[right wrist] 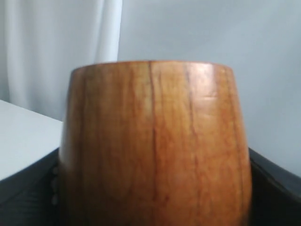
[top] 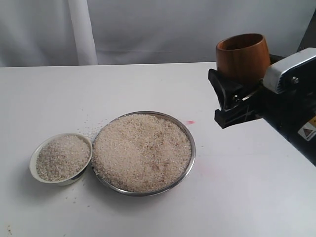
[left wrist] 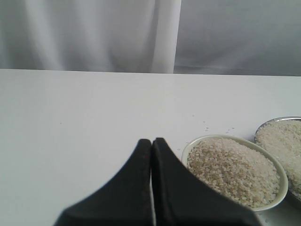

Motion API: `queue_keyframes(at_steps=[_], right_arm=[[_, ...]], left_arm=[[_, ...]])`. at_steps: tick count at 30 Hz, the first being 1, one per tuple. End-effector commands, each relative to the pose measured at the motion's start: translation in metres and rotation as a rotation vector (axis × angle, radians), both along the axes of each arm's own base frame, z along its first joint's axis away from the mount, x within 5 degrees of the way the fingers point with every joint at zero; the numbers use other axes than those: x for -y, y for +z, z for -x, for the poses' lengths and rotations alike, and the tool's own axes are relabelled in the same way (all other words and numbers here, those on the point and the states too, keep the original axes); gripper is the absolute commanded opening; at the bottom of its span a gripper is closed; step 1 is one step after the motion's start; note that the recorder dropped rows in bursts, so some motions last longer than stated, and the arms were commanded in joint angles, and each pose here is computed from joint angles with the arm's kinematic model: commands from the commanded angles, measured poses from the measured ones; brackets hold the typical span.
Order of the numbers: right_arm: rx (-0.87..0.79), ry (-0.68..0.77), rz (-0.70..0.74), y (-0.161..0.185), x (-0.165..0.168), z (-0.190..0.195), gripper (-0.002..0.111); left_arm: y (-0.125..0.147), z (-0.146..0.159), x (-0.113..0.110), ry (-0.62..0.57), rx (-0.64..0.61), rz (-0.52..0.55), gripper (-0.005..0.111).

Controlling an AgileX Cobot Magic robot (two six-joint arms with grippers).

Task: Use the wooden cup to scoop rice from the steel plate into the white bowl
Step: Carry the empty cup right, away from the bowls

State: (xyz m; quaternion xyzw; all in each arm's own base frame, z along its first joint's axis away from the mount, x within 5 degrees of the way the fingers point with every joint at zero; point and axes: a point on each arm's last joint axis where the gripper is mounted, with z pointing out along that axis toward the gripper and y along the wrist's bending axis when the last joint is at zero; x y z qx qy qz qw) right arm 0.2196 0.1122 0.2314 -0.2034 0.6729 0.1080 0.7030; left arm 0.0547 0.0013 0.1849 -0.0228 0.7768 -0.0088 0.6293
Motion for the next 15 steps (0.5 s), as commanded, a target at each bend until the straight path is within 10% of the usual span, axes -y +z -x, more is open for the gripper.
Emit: queue_keyframes(at_steps=[1,15], right_arm=[[-0.050,-0.039,-0.008,-0.014,0.001,-0.005,0.000],[-0.126,-0.296,-0.019,-0.087,0.012,-0.033,0.000]], left_arm=[[0.003,0.000,0.000,-0.006,0.012,0.008,0.000],[0.003,0.000,0.000,-0.006,0.012,0.008,0.000]])
